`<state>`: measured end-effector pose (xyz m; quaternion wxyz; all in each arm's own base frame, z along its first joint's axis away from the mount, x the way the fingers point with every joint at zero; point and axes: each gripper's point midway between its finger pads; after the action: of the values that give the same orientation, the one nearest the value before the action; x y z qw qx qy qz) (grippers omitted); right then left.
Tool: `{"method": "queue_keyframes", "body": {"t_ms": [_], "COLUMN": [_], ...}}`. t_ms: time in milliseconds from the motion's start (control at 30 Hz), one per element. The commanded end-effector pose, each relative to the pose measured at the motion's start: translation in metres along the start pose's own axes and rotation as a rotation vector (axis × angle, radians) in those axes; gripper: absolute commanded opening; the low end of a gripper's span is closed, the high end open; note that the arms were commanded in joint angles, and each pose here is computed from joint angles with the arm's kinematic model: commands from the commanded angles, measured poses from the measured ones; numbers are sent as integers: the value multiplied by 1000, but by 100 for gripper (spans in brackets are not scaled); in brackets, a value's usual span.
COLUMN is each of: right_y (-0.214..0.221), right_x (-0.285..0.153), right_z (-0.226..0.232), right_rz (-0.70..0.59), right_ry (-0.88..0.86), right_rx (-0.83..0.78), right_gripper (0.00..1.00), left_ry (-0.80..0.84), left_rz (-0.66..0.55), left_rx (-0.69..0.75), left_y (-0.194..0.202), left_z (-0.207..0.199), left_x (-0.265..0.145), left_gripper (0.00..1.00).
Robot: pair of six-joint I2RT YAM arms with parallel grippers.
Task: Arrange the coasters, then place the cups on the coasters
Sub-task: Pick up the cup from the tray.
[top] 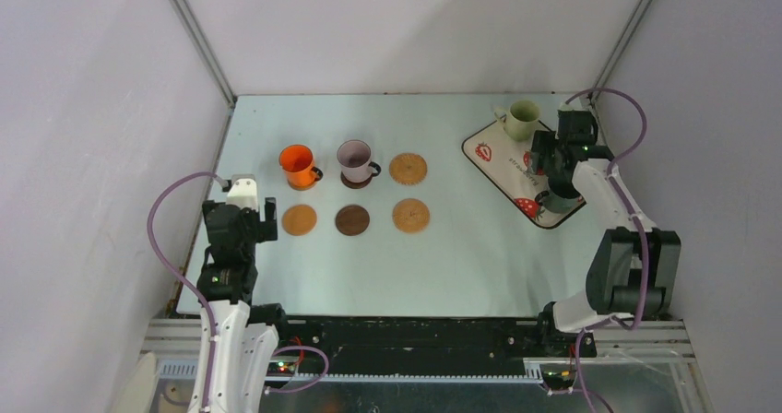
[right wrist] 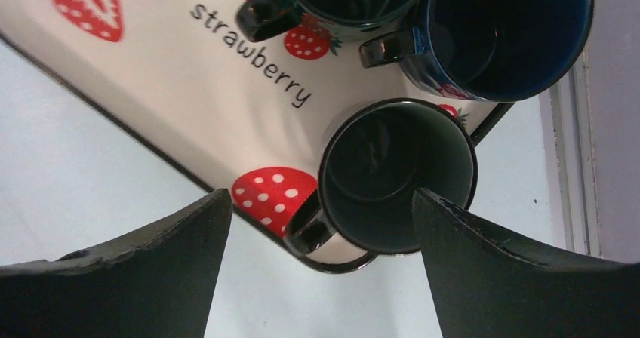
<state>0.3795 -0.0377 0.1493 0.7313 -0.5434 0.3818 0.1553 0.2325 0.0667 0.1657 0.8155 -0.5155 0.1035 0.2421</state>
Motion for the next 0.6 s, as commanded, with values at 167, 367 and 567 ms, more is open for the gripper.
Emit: {"method": "queue_keyframes", "body": {"t_ms": [167, 367, 567], "right_y": [8, -9, -9], "right_x": [35, 14, 5], "right_z": [-18, -32, -42], "right_rz": [26, -49, -57], "right_ry": [122, 165, 170], "right_rx": [-67, -52, -70], "right_gripper": [86, 85, 86], "left_ry": [-19, -14, 8], "left_rz": [-47, -53, -59], "left_rx": [7, 7, 7], "left_y": [-12, -13, -14], "left_z": [7, 6, 3], "left_x": [-3, -4, -5], "left_gripper": [98, 98, 98]}}
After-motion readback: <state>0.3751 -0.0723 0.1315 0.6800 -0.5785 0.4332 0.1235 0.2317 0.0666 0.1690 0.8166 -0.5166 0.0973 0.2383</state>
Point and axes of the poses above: each gripper's point midway between its finger pads, its own x axis out along the fingers, its own z axis along the line the jaws close on, y = z × x, and after that the axes turned 13 degrees about x, right-handed
